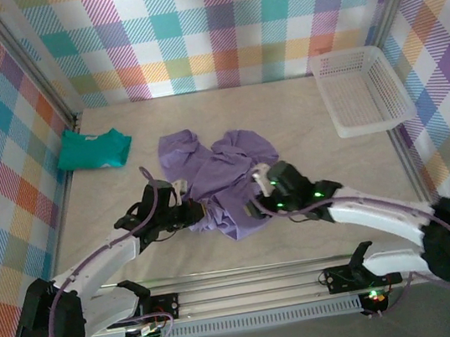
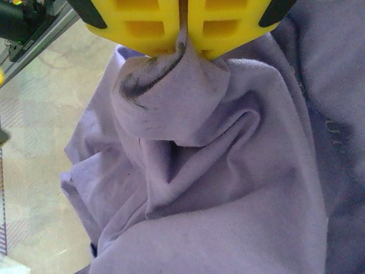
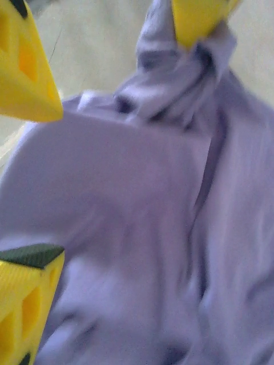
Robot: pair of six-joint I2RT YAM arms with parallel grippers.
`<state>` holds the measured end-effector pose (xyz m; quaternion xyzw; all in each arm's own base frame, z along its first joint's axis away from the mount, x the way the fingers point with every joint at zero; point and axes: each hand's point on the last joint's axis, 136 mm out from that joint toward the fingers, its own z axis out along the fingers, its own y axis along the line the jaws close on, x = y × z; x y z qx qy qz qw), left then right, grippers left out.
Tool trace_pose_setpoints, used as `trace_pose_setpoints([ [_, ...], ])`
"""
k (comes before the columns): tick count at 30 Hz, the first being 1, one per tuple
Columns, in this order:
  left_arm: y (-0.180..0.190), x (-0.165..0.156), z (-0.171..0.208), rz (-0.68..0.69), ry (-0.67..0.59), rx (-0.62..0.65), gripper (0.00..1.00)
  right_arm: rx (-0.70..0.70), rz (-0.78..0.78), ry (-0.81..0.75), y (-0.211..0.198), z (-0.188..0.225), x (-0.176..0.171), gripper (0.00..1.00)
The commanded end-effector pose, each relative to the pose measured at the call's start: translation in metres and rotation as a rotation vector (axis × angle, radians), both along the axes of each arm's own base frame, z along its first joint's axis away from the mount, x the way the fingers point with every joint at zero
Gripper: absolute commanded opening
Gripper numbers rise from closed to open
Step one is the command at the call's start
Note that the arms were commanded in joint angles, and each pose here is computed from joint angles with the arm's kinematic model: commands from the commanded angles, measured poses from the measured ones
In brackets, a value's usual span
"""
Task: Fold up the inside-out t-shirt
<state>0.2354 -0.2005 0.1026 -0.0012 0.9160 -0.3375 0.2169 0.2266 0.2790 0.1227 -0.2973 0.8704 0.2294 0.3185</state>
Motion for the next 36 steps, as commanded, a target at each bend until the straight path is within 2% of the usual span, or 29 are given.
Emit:
trace_pose_setpoints([
  [1,-0.005,0.006,0.032,-0.018,-0.103,-0.032,0.07,0.026,0.122,-0.034,0.047,-0.006,0.007,0.66],
  [5,0.003,0.003,0.042,-0.005,-0.138,-0.014,0.06,-0.026,0.137,0.027,0.065,-0.042,0.016,0.7],
  [6,0.005,0.002,0.044,-0.003,-0.145,-0.007,0.05,-0.056,0.114,0.022,0.064,-0.048,0.022,0.65],
  [7,0.007,0.002,0.046,0.0,-0.155,0.001,0.05,-0.095,0.097,0.003,0.06,-0.049,0.028,0.52],
  [9,0.014,0.001,0.046,0.019,-0.162,0.036,0.03,-0.121,0.074,-0.055,0.047,-0.03,0.037,0.34],
  [10,0.019,0.001,0.043,0.03,-0.158,0.061,0.03,-0.088,0.075,-0.073,0.04,-0.014,0.038,0.29],
  [13,0.022,0.004,0.041,0.045,-0.169,0.077,0.01,0.074,0.118,-0.053,0.03,0.022,0.028,0.26],
  [17,0.015,0.011,0.045,0.045,-0.187,0.044,0.01,0.137,0.093,0.002,0.025,0.026,0.03,0.02],
  [19,0.017,0.012,0.041,0.06,-0.18,0.051,0.01,0.167,0.053,0.016,0.023,0.031,0.037,0.0],
  [23,0.021,0.012,0.023,0.065,-0.149,0.092,0.05,0.352,0.06,-0.028,0.025,0.076,0.041,0.0],
  [24,0.02,0.011,0.018,0.059,-0.138,0.095,0.09,0.399,0.081,-0.037,0.026,0.089,0.04,0.0],
  [27,0.02,0.009,0.018,0.024,-0.12,0.148,0.44,0.478,0.186,-0.101,0.03,0.118,0.026,0.0],
  [28,0.019,0.009,0.031,0.004,-0.158,0.146,0.48,0.49,0.224,-0.119,0.029,0.125,0.021,0.0],
  [30,0.007,0.009,0.082,-0.03,-0.36,0.035,0.54,0.496,0.299,-0.134,0.028,0.136,0.009,0.0],
  [31,0.003,0.006,0.109,-0.034,-0.473,-0.045,0.63,0.494,0.325,-0.141,0.026,0.139,0.004,0.0],
  [33,0.003,0.005,0.138,-0.015,-0.606,-0.12,0.85,0.496,0.357,-0.153,0.021,0.15,-0.002,0.0],
  [36,-0.01,0.011,0.14,-0.104,-0.621,-0.052,0.9,0.503,0.396,-0.152,0.017,0.166,-0.007,0.0],
])
